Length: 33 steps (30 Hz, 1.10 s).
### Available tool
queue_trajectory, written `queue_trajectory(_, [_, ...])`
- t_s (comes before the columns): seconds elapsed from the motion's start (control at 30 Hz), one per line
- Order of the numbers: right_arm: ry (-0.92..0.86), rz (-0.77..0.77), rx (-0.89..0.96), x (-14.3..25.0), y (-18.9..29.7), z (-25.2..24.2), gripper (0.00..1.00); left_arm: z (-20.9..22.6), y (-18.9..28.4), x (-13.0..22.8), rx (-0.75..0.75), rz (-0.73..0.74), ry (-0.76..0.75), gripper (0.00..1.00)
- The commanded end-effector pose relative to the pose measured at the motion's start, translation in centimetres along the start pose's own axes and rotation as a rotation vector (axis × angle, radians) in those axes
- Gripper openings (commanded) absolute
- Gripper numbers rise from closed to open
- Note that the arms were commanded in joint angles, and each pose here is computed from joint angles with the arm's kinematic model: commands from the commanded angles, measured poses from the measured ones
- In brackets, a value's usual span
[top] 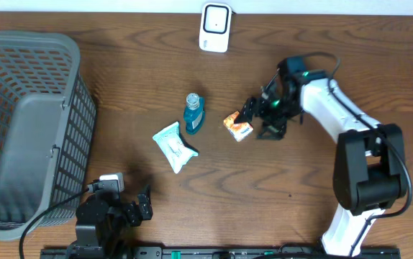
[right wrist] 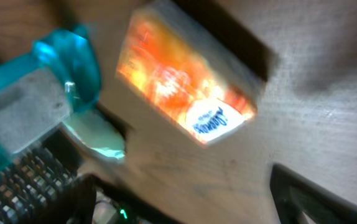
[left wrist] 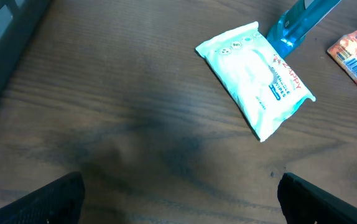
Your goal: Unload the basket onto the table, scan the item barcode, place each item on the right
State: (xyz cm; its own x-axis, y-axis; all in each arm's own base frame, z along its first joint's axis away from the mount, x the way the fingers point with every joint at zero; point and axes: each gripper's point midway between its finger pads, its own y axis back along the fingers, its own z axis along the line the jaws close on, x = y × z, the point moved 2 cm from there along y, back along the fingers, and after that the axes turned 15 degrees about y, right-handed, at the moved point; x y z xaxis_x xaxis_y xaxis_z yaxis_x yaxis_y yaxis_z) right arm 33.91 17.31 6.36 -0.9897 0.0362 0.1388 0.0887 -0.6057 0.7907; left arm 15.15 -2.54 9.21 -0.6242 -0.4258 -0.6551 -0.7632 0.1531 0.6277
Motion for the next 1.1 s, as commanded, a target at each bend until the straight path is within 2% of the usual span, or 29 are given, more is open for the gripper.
queue_trajectory(0.0, [-0.326, -0.018, 0.042, 0.3, -1.5, -1.3, 0.35, 0.4, -0.1, 0.9, -0.01, 0.039, 0.008, 0.99])
queue_trajectory(0.07, [-0.432, -0.056, 0.085, 0.1, -1.9, -2.5, 0.25, 0.4, -0.1, 0.9, -0.01, 0.039, 0.008, 0.99])
queue_trajectory(0.1, [-0.469, -0.077, 0.109, -0.1, -2.0, -3.0, 0.23, 0.4, -0.1, 0.9, -0.01, 0.039, 0.008, 0.99])
queue_trajectory(0.2, [-0.541, -0.171, 0.21, -0.9, -1.7, -5.0, 0.25, 0.4, -0.1, 0.9, -0.01, 0.039, 0.008, 0.99])
queue_trajectory(0.3, [-0.524, -0.237, 0.263, -1.7, -1.6, -5.9, 0.33, 0.4, -0.1, 0.9, -0.01, 0.039, 0.008, 0.99])
queue_trajectory(0.37, [-0.522, -0.235, 0.262, -1.7, -1.6, -5.9, 0.33, 0.4, -0.1, 0.9, -0.01, 0.039, 0.008, 0.99])
queue_trajectory(0.53, [-0.429, -0.171, 0.161, -1.5, -2.1, -4.1, 0.25, 0.4, -0.1, 0.9, -0.01, 0.039, 0.008, 0.99])
queue_trajectory(0.73, [-0.322, -0.166, 0.101, -1.3, -0.7, -2.6, 0.3, 0.4, -0.1, 0.9, -0.01, 0.039, 0.008, 0.99])
queue_trajectory(0.87, [-0.274, -0.215, 0.088, -1.2, 1.3, -1.2, 0.39, 0.4, -0.1, 0.9, -0.01, 0.039, 0.008, 0.99])
queue_trajectory(0.9, [-0.261, -0.234, 0.089, -1.2, 1.9, -0.8, 0.45, 0.4, -0.1, 0.9, -0.01, 0.039, 0.008, 0.99])
queue_trajectory(0.97, [-0.243, -0.269, 0.112, -1.3, 2.5, -0.6, 0.65, 0.4, -0.1, 0.9, -0.01, 0.039, 0.008, 0.99])
queue_trajectory(1.0, [-0.239, -0.286, 0.136, -1.4, 2.5, -0.8, 0.79, 0.4, -0.1, 0.9, -0.01, 0.039, 0.008, 0.99])
queue_trajectory(1.07, [-0.233, -0.307, 0.177, -1.7, 2.1, -1.2, 0.86, 0.4, -0.1, 0.9, -0.01, 0.039, 0.008, 0.99])
